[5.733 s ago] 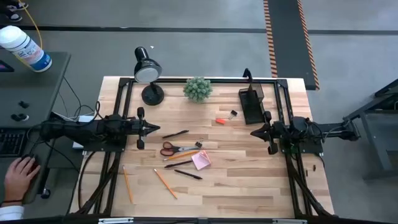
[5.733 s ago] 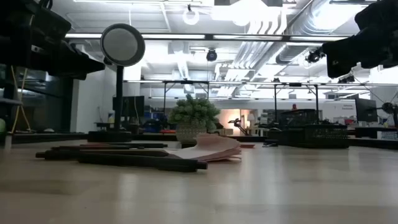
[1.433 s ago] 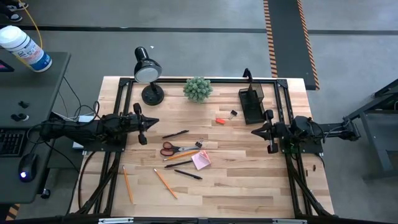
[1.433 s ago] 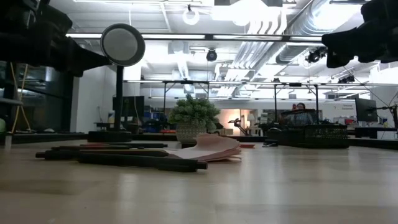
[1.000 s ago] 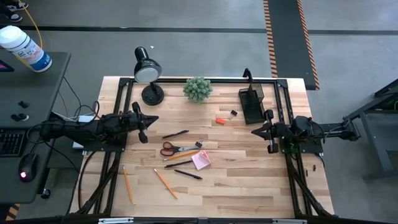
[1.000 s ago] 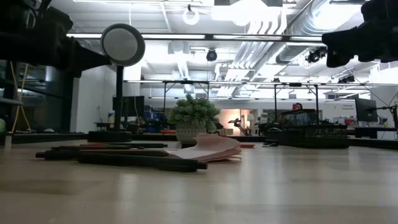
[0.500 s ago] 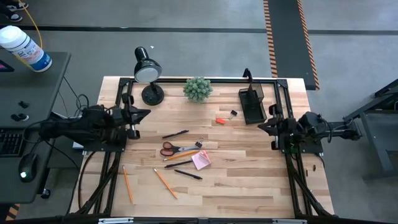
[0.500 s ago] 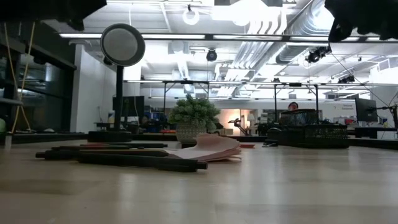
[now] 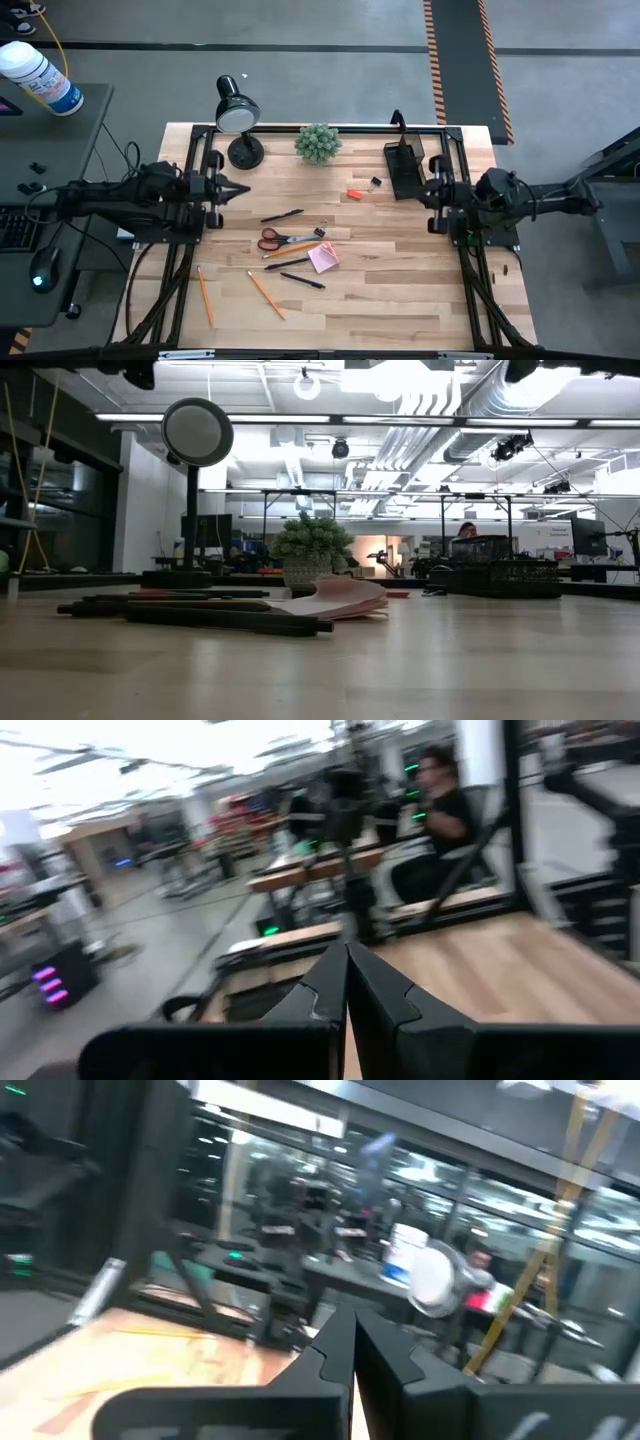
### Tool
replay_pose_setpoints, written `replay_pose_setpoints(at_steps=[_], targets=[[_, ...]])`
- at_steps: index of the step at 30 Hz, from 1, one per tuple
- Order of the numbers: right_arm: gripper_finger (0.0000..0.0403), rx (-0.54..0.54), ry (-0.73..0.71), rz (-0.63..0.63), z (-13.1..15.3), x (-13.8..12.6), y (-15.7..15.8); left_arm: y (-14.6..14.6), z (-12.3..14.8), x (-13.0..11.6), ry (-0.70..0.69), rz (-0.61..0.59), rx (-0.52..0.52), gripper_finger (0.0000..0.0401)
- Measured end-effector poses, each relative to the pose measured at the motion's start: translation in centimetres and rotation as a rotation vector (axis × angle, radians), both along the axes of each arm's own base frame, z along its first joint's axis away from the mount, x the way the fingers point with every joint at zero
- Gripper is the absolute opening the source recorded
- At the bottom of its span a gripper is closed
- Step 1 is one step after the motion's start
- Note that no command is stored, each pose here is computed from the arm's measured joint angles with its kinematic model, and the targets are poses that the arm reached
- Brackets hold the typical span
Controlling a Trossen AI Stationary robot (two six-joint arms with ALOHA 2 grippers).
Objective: Pick and place office supplies into organizer
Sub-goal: Put the top binder clip into the desk organizer
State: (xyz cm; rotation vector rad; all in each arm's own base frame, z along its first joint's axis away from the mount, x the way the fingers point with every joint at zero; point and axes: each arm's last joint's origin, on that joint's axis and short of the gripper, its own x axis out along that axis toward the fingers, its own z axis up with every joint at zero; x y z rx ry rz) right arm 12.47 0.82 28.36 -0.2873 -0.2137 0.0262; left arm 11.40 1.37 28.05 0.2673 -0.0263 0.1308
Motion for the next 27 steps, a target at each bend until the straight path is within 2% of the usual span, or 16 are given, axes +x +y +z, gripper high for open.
replay_pose_setpoints(at_steps=[5,8,10,14,20,27], targets=[[0.0,-0.03,0.017,0.213,1.4,1.4,0.7,-0.2,-0.1,0.1,0.028,-0.079,0.027,0.0001],[0.0,-0.014,0.078,0.248,0.9,2.4,0.9,-0.2,-0.6,0.1,0.084,-0.078,0.042,0.0001],[0.0,0.011,0.128,0.25,0.3,3.2,0.9,-0.2,-0.9,0.1,0.105,-0.079,0.001,0.0001],[0.0,0.058,0.23,0.192,-1.1,4.8,0.8,-0.2,-1.6,0.3,0.176,-0.078,-0.042,0.0001],[0.0,0.067,0.353,-0.008,-3.2,6.9,0.4,-0.2,-2.9,1.0,0.303,-0.096,-0.059,0.0001],[0.0,0.065,0.412,-0.086,-4.3,7.8,-0.1,-0.2,-3.9,2.3,0.396,-0.157,-0.108,0.0001]])
